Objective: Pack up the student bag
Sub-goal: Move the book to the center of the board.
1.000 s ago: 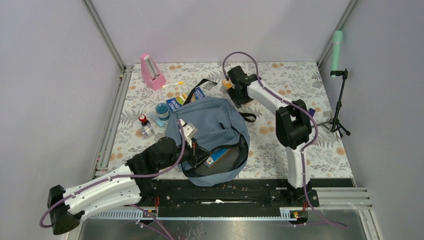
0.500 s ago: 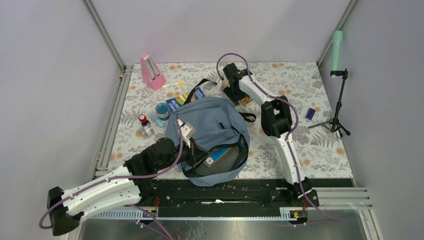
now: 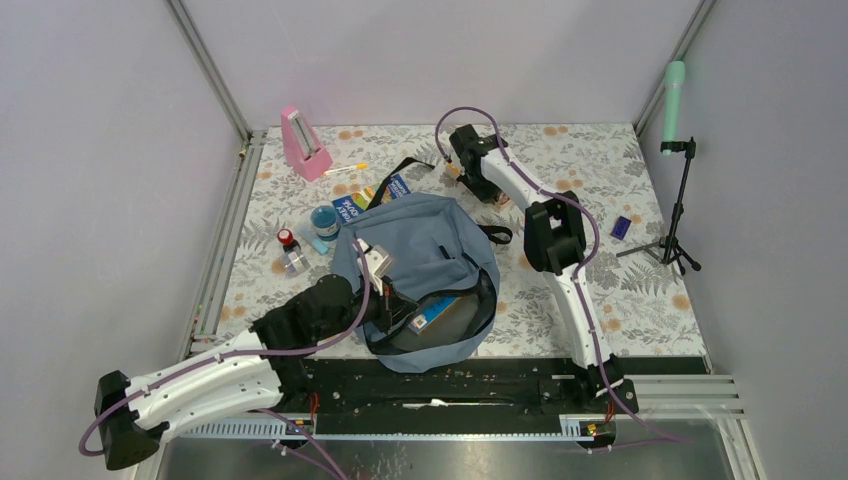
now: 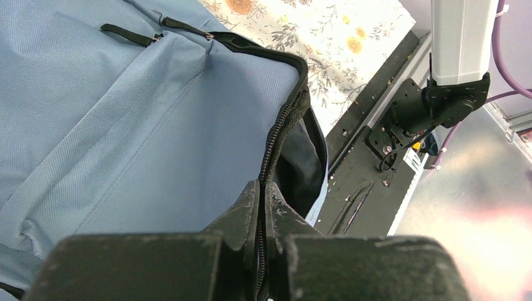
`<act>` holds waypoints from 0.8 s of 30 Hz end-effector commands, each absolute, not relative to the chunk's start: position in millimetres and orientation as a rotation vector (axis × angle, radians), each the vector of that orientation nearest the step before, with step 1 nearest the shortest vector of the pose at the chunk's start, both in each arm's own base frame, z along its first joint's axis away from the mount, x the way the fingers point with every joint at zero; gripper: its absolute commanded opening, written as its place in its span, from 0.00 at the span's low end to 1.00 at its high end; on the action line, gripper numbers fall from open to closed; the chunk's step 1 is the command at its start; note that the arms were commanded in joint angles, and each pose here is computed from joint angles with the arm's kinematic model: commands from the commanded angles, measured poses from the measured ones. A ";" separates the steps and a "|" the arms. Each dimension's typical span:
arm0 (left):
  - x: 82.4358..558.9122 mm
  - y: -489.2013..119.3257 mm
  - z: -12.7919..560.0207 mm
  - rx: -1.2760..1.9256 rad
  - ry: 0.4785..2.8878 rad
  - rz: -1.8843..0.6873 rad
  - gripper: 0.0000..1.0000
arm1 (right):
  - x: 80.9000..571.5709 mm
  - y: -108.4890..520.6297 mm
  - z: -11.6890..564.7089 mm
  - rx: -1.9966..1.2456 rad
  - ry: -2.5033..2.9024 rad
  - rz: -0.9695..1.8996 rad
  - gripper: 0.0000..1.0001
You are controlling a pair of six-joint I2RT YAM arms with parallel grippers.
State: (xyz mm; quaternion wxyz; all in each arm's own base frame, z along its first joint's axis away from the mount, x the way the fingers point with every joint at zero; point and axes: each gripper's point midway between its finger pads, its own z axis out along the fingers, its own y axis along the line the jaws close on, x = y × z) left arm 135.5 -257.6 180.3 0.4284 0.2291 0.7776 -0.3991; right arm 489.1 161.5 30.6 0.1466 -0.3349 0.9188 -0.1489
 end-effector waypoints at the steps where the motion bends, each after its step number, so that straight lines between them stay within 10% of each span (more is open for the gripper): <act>1: 141.4 -261.7 202.1 0.561 1.872 -1.004 0.00 | 477.1 151.4 35.5 -0.966 2.687 -0.421 0.01; 24: 136.1 -253.2 204.6 0.570 1.867 -1.001 0.00 | 292.5 97.6 39.4 -0.292 2.960 -0.275 0.00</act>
